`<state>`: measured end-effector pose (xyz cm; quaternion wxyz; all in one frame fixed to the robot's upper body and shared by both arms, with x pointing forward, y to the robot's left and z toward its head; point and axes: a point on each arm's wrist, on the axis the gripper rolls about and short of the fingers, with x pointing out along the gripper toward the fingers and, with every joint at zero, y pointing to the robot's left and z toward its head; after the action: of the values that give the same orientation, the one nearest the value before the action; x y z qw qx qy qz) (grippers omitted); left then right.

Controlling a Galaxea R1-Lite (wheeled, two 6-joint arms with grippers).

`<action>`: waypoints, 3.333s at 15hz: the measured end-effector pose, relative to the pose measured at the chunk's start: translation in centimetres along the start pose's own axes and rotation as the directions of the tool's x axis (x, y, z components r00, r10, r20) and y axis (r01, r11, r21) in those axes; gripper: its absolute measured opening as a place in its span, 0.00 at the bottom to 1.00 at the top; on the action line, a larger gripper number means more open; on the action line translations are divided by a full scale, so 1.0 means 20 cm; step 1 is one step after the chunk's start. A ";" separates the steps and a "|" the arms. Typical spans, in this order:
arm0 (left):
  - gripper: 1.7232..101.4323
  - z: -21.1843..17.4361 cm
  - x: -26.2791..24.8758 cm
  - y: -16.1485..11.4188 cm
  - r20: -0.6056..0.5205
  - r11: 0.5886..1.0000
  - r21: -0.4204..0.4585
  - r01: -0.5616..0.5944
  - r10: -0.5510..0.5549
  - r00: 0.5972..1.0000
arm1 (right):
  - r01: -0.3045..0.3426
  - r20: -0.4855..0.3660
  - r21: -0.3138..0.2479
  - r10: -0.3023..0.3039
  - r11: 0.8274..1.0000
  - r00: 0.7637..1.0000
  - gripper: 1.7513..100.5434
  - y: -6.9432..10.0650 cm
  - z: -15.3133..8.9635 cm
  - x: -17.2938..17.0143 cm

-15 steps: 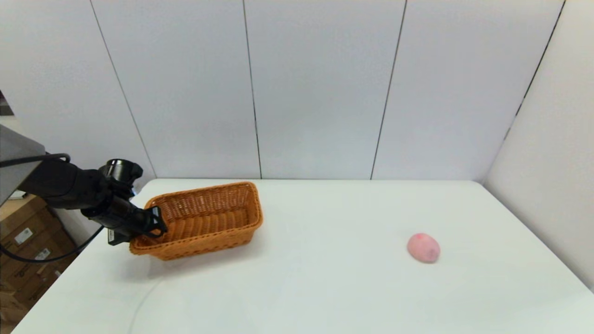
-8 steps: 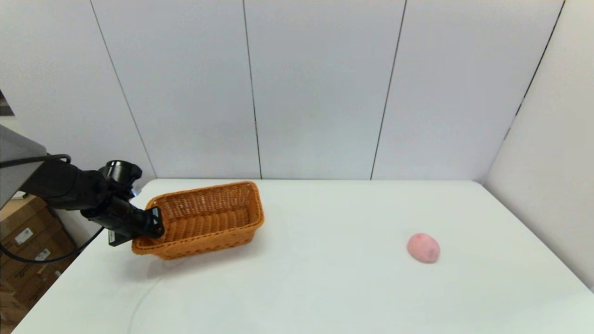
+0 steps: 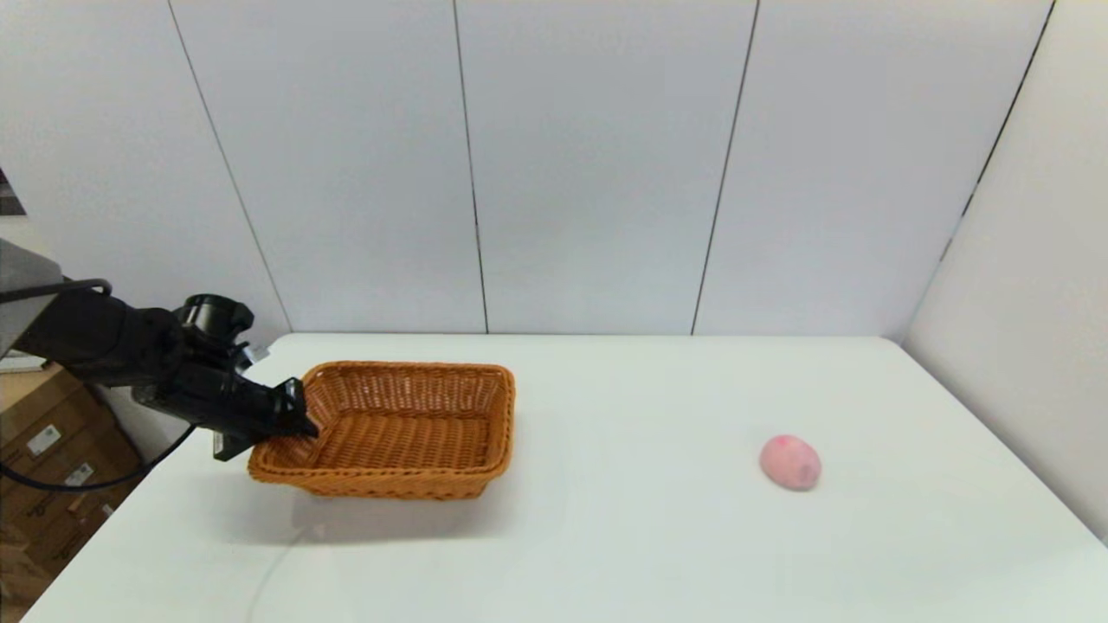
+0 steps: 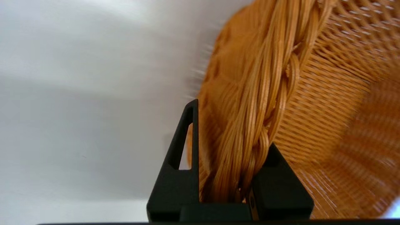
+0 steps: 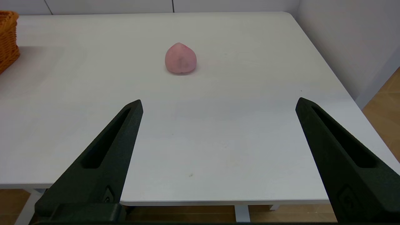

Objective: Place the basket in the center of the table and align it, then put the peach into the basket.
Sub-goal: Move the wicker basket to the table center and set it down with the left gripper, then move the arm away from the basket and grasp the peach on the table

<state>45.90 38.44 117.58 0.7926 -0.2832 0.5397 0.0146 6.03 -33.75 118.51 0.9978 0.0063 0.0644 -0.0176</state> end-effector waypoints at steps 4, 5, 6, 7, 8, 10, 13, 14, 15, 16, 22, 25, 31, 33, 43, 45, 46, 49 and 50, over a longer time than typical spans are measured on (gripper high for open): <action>0.13 -0.05 -0.10 -0.10 -0.046 0.999 0.018 0.052 -0.051 0.998 | 0.000 0.000 0.000 0.000 1.000 1.000 0.96 0.00 0.00 0.00; 0.13 -0.07 -0.12 -0.14 -0.056 0.998 0.027 0.063 -0.062 0.997 | 0.000 0.000 0.000 0.000 1.000 1.000 0.96 0.00 0.00 0.00; 0.13 -0.09 -0.13 -0.20 -0.065 0.997 0.034 0.073 -0.071 0.995 | 0.000 0.000 0.000 0.000 1.000 1.000 0.96 0.00 0.00 0.00; 0.13 -0.11 -0.13 -0.25 -0.069 0.996 0.043 0.084 -0.081 0.994 | 0.000 0.000 0.000 0.000 1.000 1.000 0.96 0.00 0.00 0.00; 0.13 -0.12 -0.13 -0.31 -0.073 0.994 0.056 0.098 -0.094 0.993 | 0.000 0.000 0.000 0.000 1.000 1.000 0.96 0.00 0.00 0.00; 0.13 -0.18 -0.12 -0.44 -0.092 0.989 0.082 0.127 -0.119 0.989 | 0.000 0.000 0.000 0.000 1.000 1.000 0.96 0.00 0.00 0.00; 0.13 -0.28 -0.08 -0.64 -0.142 0.972 0.160 0.170 -0.148 0.979 | 0.001 0.000 0.000 -0.001 1.000 1.000 0.96 0.00 0.00 0.00; 0.13 -0.31 -0.05 -0.70 -0.161 0.966 0.187 0.181 -0.152 0.975 | 0.001 0.000 0.000 -0.001 1.000 1.000 0.96 0.00 0.00 0.00; 0.13 -0.34 -0.03 -0.75 -0.179 0.958 0.211 0.193 -0.157 0.971 | 0.001 0.000 0.000 -0.001 1.000 1.000 0.96 0.00 0.00 0.00; 0.13 -0.37 0.00 -0.79 -0.195 0.953 0.225 0.201 -0.158 0.968 | 0.002 0.000 0.000 -0.002 1.000 1.000 0.96 0.00 0.00 0.00; 0.13 -0.49 0.20 -0.88 -0.256 0.953 0.267 0.146 -0.076 0.964 | 0.000 0.000 0.000 0.000 1.000 1.000 0.96 0.00 0.00 0.00; 0.26 -0.52 0.25 -0.88 -0.273 0.952 0.276 0.131 -0.053 0.961 | 0.000 0.000 0.000 0.000 1.000 1.000 0.96 0.00 0.00 0.00; 0.63 -0.50 0.22 -0.88 -0.183 0.951 0.303 0.057 -0.001 0.983 | 0.001 0.000 0.000 -0.001 1.000 1.000 0.96 0.00 0.00 0.00; 0.71 -0.42 0.11 -0.85 -0.103 0.955 0.295 0.038 -0.008 0.995 | 0.001 0.000 0.000 -0.001 1.000 1.000 0.96 0.00 0.00 0.00; 0.89 -0.69 -1.02 -0.39 0.272 0.929 0.360 -0.079 -0.024 0.962 | 0.001 0.000 0.000 -0.001 1.000 1.000 0.96 0.00 0.00 0.00; 0.91 -0.90 -1.15 -0.27 0.367 0.920 0.365 -0.141 -0.003 0.930 | 0.001 0.000 0.000 -0.001 1.000 1.000 0.96 0.00 0.00 0.00; 0.91 -1.01 -1.18 -0.19 0.420 0.910 0.370 -0.189 0.018 0.907 | 0.001 0.000 0.000 -0.001 1.000 1.000 0.96 0.00 0.00 0.00; 0.93 -1.28 -1.22 0.00 0.555 0.854 0.381 -0.354 0.094 0.826 | 0.000 0.000 0.001 0.000 1.000 1.000 0.96 0.00 0.00 0.00; 0.93 -1.35 -1.21 0.05 0.587 0.834 0.380 -0.400 0.116 0.801 | 0.000 0.000 0.002 0.000 1.000 1.000 0.96 0.00 0.00 0.00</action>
<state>12.63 33.54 131.12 0.9467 0.0200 0.3139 0.0695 6.03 -33.75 118.51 0.9977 0.0072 0.0644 -0.0174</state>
